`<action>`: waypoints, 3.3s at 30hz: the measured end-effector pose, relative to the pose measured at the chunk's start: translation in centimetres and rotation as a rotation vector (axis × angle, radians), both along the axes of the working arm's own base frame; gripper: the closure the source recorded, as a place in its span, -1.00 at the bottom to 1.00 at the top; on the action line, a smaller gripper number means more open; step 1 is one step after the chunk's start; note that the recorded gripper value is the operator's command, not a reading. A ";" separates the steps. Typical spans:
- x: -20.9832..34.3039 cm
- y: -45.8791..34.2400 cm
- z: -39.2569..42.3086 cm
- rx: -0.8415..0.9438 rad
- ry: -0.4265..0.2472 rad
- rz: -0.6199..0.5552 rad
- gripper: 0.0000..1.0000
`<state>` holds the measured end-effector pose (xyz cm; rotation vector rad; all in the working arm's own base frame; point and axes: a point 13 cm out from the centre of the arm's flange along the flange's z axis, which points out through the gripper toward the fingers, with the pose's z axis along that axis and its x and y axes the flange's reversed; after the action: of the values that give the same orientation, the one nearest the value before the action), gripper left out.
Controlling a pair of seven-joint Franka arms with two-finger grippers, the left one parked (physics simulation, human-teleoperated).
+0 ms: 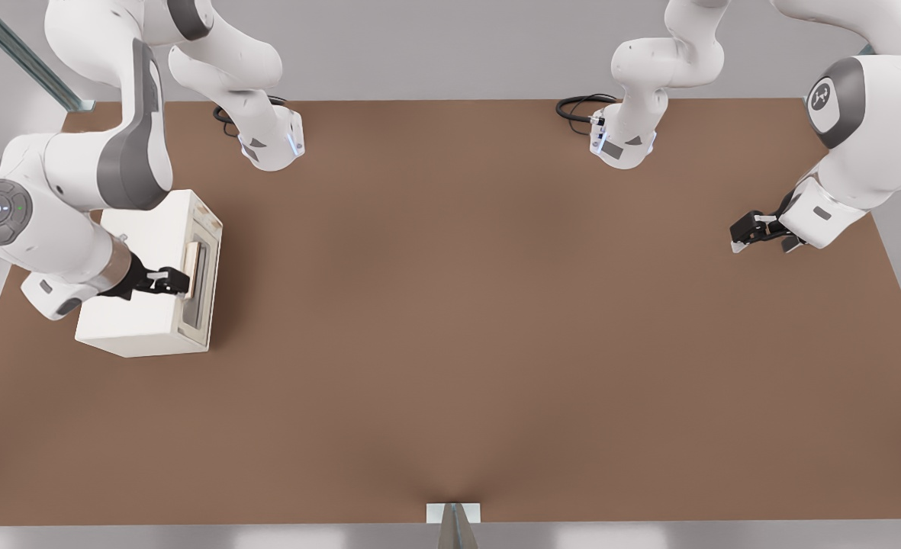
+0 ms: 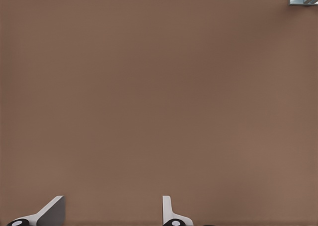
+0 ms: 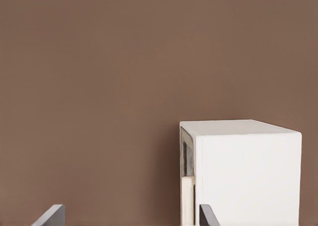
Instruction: Keep left arm still and open the oven door with right arm
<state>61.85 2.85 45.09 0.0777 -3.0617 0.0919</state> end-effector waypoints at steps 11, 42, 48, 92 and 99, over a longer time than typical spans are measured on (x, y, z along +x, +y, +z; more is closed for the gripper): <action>-3.4 6.8 -7.8 -0.426 0.114 0.240 0.33; -10.7 -4.0 -20.9 -0.635 -0.132 -0.100 1.00; -10.3 -4.2 -21.4 -0.655 -0.151 -0.100 1.00; 1.1 6.4 -0.5 -0.009 -0.080 -0.342 -1.00; 0.2 0.7 -0.4 -0.044 -0.034 -0.276 -1.00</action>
<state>62.07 3.51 44.68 -0.3509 -3.0664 0.1442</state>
